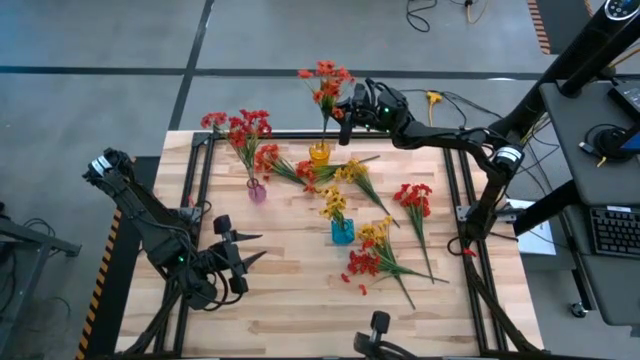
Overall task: Sort flowers into vase by color
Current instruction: Put the bottom orange flowers into the yellow vase
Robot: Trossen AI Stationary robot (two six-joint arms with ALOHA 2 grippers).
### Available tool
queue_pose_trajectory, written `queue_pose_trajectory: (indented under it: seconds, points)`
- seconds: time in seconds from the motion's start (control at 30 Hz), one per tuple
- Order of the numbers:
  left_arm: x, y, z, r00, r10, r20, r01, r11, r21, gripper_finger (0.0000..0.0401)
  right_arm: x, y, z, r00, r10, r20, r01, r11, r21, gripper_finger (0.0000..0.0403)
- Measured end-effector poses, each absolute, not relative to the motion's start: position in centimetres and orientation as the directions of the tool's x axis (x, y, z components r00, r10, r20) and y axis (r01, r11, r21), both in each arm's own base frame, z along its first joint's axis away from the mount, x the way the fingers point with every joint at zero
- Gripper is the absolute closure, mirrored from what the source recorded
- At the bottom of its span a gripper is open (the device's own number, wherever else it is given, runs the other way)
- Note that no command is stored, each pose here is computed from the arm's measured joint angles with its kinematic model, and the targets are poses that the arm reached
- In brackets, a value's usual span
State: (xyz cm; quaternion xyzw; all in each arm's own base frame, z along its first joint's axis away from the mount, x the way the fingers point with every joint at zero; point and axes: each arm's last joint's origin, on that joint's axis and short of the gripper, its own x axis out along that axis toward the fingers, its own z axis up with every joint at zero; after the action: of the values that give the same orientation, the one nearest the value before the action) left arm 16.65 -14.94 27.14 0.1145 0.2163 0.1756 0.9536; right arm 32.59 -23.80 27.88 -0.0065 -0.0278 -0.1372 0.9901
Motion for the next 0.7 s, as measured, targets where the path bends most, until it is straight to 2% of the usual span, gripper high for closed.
queue_pose_trajectory:
  seconds: [0.7]
  points:
    - [16.65, -14.94, 27.14, 0.845, 0.385, -0.372, -0.282, 0.911, 0.301, 0.0228, 32.85, -24.03, 26.91, 0.957, -0.288, 0.023, 0.288, 0.958, -0.001, 0.0380]
